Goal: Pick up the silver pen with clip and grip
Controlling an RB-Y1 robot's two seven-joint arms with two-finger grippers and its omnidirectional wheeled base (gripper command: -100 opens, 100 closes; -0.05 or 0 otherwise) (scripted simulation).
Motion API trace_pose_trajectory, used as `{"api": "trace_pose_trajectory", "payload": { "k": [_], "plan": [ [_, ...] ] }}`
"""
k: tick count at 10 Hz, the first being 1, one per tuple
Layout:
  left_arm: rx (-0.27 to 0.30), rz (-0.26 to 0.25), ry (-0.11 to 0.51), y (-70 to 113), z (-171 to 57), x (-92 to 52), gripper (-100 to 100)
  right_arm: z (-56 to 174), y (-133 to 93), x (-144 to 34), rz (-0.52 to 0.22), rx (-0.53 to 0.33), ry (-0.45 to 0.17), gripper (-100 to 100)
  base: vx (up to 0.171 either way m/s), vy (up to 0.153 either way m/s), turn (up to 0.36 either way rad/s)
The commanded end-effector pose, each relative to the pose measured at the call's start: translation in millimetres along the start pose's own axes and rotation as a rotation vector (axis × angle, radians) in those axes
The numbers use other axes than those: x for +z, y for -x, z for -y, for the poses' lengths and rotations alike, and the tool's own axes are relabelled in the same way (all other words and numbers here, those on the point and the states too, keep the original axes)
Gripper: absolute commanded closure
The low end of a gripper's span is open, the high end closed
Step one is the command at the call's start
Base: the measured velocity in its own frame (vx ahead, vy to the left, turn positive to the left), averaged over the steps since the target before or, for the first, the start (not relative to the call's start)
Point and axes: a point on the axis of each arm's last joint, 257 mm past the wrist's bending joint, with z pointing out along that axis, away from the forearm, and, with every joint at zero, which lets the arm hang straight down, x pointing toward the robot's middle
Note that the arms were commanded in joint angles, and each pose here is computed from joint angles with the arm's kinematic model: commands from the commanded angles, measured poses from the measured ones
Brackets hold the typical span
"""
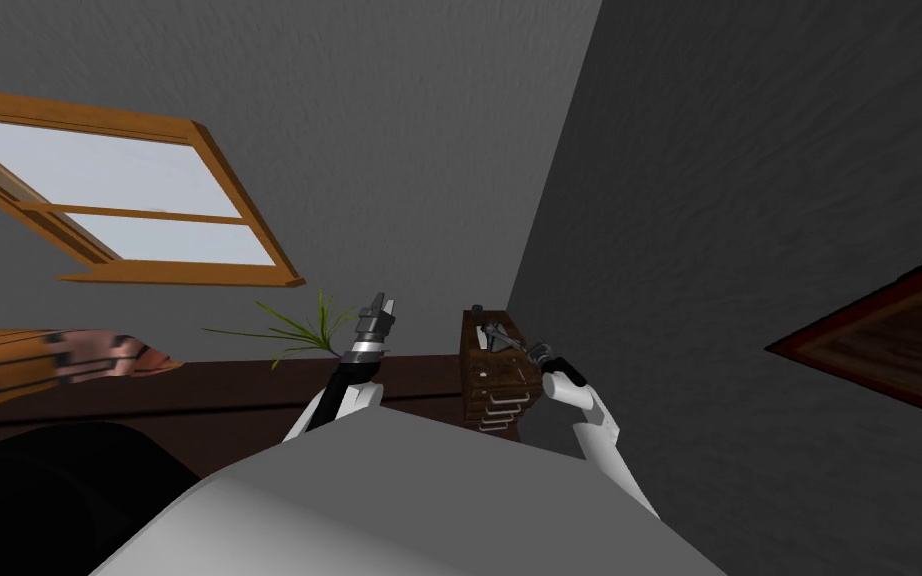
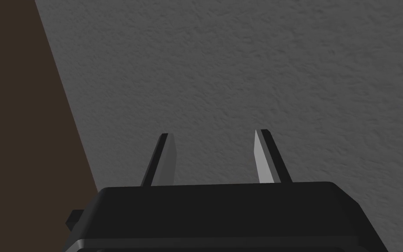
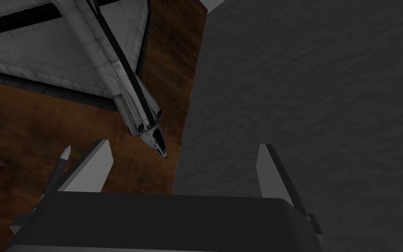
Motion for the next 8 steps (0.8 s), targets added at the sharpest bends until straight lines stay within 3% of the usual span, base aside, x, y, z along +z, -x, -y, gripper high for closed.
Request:
{"api": "trace_pose_trajectory", "payload": {
  "k": [1, 6, 8],
  "plan": [
    [0.0, 0.0, 0.0, 0.0, 0.0, 0.0, 0, 14.4, 18.6, 3.7, 0.049, 0.068, -0.057, -100, 0.021, 0.011, -0.02],
    [0.0, 0.0, 0.0, 0.0, 0.0, 0.0, 0, 42.6, 45.7, 8.3, 0.136, 0.184, -0.157, -100, 0.021, 0.005, -0.003],
    [0.0, 0.0, 0.0, 0.0, 0.0, 0.0, 0, 65.4, 65.0, 9.4, 0.204, 0.295, -0.231, -100, 0.028, -0.003, 0.016]
  ]
}}
